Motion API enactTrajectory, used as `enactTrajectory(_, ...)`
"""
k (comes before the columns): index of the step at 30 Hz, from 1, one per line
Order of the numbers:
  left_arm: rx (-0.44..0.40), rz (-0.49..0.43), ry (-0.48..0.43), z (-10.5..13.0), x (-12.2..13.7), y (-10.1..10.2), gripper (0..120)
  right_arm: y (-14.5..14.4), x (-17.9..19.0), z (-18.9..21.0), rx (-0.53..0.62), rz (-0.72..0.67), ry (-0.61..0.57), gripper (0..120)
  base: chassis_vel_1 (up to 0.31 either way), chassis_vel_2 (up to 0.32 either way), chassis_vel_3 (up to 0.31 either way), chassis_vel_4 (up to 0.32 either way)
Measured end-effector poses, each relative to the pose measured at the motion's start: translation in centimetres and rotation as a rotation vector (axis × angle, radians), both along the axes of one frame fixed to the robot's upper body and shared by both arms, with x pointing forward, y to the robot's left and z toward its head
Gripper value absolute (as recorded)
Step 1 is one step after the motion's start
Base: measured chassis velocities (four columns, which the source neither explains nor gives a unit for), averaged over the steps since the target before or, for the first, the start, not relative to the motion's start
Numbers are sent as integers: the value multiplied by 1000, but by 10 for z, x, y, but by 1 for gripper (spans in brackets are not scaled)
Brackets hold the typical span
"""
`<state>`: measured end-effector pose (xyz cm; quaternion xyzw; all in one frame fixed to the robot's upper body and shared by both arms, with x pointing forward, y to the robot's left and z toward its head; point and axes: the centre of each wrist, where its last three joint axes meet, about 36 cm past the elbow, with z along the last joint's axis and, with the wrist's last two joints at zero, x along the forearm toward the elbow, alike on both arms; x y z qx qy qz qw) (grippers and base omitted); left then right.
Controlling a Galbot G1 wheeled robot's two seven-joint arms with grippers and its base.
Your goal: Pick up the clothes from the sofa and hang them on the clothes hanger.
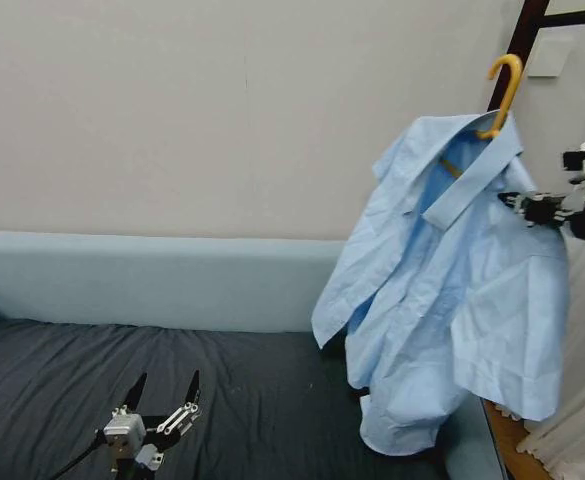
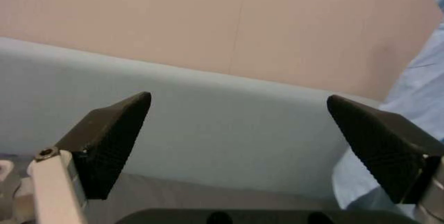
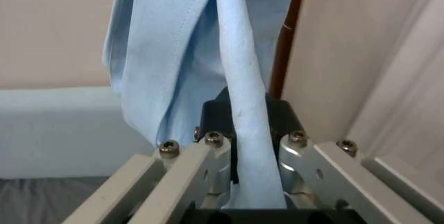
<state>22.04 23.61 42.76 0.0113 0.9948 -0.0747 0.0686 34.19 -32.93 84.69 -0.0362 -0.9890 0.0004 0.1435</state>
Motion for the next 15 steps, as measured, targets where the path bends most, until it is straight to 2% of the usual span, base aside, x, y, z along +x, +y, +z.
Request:
enactTrajectory(2, 2, -3, 0, 0, -1, -1, 100, -5, -2, 7, -3, -22, 8, 6, 0, 0, 0, 0)
enactTrajectory(5, 39, -7, 16, 3, -5, -7, 100, -22, -16, 37, -63, -138, 48, 6, 0, 0, 0, 0)
enactTrajectory(9, 82, -10, 37, 6, -8, -10, 100, -38, -13, 49, -80, -240, 49, 6, 0, 0, 0, 0)
enactTrajectory(12, 85, -25, 52, 5, -10, -14, 100, -54, -2, 47, -83, -296, 60, 6, 0, 0, 0, 0)
enactTrajectory(15, 78, -41, 57, 6, -11, -18, 100, -72, 23, 27, -117, -351, 78, 6, 0, 0, 0, 0)
